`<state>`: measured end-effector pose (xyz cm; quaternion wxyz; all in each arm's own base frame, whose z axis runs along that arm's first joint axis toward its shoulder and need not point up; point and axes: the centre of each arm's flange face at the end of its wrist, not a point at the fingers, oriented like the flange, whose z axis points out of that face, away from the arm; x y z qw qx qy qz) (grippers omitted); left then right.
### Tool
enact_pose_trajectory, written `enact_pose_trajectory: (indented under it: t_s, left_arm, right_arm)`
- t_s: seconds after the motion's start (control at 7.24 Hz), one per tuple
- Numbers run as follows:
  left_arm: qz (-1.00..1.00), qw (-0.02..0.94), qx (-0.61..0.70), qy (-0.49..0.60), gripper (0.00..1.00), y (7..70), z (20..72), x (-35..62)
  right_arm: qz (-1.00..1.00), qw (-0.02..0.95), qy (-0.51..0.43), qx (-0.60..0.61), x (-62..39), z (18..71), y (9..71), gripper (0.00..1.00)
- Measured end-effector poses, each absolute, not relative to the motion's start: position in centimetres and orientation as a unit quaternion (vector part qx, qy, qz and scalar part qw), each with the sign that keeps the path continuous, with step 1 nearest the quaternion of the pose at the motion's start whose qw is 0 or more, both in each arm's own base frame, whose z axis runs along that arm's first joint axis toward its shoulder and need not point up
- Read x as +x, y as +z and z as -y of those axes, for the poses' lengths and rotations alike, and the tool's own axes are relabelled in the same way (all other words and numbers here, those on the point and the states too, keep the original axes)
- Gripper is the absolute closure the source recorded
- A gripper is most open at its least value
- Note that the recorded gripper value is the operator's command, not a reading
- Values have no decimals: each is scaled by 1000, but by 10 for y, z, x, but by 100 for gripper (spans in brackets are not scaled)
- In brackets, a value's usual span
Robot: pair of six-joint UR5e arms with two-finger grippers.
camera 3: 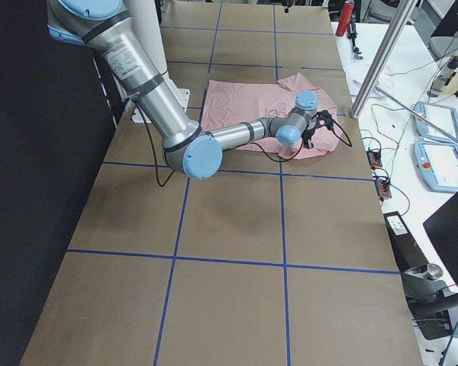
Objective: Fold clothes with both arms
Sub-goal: 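Lower the right gripper onto the sleeve nearest it and fold it inward, then raise the right gripper off the folded sleeve while the left arm moves in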
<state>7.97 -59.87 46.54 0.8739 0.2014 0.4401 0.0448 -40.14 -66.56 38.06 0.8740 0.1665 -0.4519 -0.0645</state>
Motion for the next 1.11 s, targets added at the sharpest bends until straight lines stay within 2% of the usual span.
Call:
enact_pose_trajectory:
  t_s: [0.55,0.69,0.83,1.11]
  left_arm:
    - [-439,875,199,45,0,470,598,80]
    - [-439,875,200,45,0,470,599,80]
    - [-439,875,200,45,0,469,599,80]
    - [-439,874,202,46,0,467,600,80]
  right_arm:
    - [438,878,-63,184,-468,684,305,100]
    - [425,882,-60,193,-490,693,288,90]
    - [413,886,-58,202,-508,696,277,1]
    - [405,889,-58,207,-523,694,273,0]
